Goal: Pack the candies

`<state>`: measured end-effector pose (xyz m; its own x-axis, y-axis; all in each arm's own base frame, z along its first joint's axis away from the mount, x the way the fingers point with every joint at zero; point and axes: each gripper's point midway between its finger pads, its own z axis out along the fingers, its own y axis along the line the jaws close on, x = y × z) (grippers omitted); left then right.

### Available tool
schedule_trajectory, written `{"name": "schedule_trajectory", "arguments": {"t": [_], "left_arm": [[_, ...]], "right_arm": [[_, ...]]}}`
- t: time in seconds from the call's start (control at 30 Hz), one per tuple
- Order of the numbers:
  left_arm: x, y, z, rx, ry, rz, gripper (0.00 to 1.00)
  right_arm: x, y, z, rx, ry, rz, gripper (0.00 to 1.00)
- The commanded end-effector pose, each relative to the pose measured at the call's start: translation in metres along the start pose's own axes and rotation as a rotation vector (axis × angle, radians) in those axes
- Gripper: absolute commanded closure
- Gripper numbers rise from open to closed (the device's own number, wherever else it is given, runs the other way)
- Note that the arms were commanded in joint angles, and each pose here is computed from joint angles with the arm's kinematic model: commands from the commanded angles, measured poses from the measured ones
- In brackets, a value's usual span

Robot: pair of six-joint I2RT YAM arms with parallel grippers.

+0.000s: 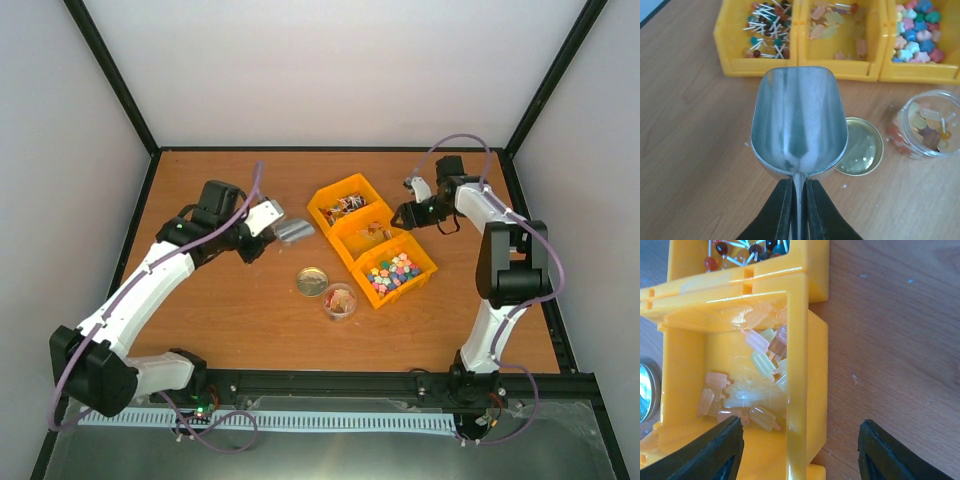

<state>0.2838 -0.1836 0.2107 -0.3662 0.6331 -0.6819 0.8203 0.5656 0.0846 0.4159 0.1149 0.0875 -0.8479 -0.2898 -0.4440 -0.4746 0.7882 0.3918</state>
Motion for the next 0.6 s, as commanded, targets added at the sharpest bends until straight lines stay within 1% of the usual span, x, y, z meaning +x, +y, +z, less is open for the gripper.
{"name": "schedule_trajectory", "arguments": {"t": [0.0,0.1,0.27,0.4,0.57], "left_arm": [[-0.01,0.02,-0.006,-0.05,-0.089,-0.126,0.99],[0.003,0.04,-0.004,-0.098,-0.083,-0.182,0.99],[0.036,0.079,0.002,-0.175,-0.052,-0.29,0.99],[0.057,0.104,0.007,-0.193,-0.033,-0.383,0.99],[0.082,0.125,0.02,-0.231,0.012,-0.457,0.99]], "right_arm": [[-0.009,0.005,-0.021,0.0,-0.052,-0.014,0.36],[-0.013,0.006,-0.03,-0.003,-0.079,-0.019,0.33],[-0.019,0.01,-0.043,-0.003,-0.116,-0.042,0.27],[-0.019,0.013,-0.046,-0.01,-0.125,-0.047,0.25],[-0.018,0.017,-0.047,-0.026,-0.133,-0.06,0.25]]}}
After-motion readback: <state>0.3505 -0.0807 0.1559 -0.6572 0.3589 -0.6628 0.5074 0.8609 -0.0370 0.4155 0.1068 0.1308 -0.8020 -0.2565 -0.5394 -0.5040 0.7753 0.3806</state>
